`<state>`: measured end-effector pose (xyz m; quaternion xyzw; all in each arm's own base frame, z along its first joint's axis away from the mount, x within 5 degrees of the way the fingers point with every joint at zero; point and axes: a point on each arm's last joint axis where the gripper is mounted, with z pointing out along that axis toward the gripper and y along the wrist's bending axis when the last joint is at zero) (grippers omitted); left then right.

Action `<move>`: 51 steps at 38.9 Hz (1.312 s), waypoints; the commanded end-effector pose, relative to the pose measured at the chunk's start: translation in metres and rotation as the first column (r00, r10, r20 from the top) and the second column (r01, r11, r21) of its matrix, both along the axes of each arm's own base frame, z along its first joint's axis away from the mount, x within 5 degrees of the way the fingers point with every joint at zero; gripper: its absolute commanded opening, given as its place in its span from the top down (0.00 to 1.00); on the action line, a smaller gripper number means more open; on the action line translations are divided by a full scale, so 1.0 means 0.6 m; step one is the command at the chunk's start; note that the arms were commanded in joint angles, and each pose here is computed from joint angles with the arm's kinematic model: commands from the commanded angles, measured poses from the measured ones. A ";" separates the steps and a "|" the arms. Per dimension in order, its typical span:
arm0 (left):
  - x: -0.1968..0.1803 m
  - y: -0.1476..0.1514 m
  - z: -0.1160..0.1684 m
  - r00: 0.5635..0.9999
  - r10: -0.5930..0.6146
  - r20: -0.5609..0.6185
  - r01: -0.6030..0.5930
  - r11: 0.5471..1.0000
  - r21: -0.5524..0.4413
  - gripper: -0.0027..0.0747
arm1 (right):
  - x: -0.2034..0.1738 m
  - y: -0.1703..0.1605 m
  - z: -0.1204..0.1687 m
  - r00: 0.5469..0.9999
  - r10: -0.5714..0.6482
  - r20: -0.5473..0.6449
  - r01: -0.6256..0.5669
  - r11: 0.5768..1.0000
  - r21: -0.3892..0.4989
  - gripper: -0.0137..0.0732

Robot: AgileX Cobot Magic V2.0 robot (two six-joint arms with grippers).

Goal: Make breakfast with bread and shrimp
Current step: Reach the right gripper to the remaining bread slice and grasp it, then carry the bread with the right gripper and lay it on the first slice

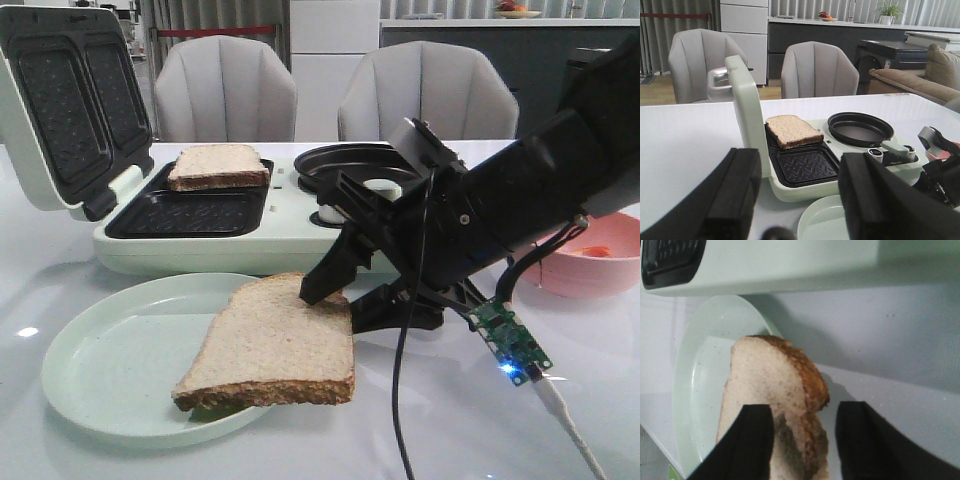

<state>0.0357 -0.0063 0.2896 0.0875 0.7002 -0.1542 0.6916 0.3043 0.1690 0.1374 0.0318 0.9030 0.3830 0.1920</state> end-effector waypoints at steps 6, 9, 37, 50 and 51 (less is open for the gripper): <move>-0.003 -0.002 0.023 0.996 -0.017 0.085 0.020 0.999 -0.035 0.43 | 0.004 0.009 0.046 0.995 0.041 0.086 -0.049 0.994 0.093 0.67; -0.003 -0.002 0.023 0.996 -0.017 0.085 0.020 0.999 -0.035 0.43 | 0.001 0.012 0.056 0.992 0.068 0.109 -0.080 0.990 0.116 0.67; -0.003 -0.002 0.023 0.996 -0.017 0.085 0.020 0.999 -0.035 0.43 | 0.081 0.057 0.251 0.887 0.030 0.460 -0.198 0.926 0.321 0.67; -0.003 -0.002 0.023 0.996 -0.017 0.085 0.020 0.999 -0.035 0.43 | 0.170 0.097 0.242 0.862 0.007 0.507 -0.207 0.918 0.338 0.67; -0.003 -0.002 0.023 0.996 -0.017 0.085 0.020 0.999 -0.035 0.43 | 0.176 0.099 0.238 0.862 0.005 0.507 -0.204 0.919 0.338 0.67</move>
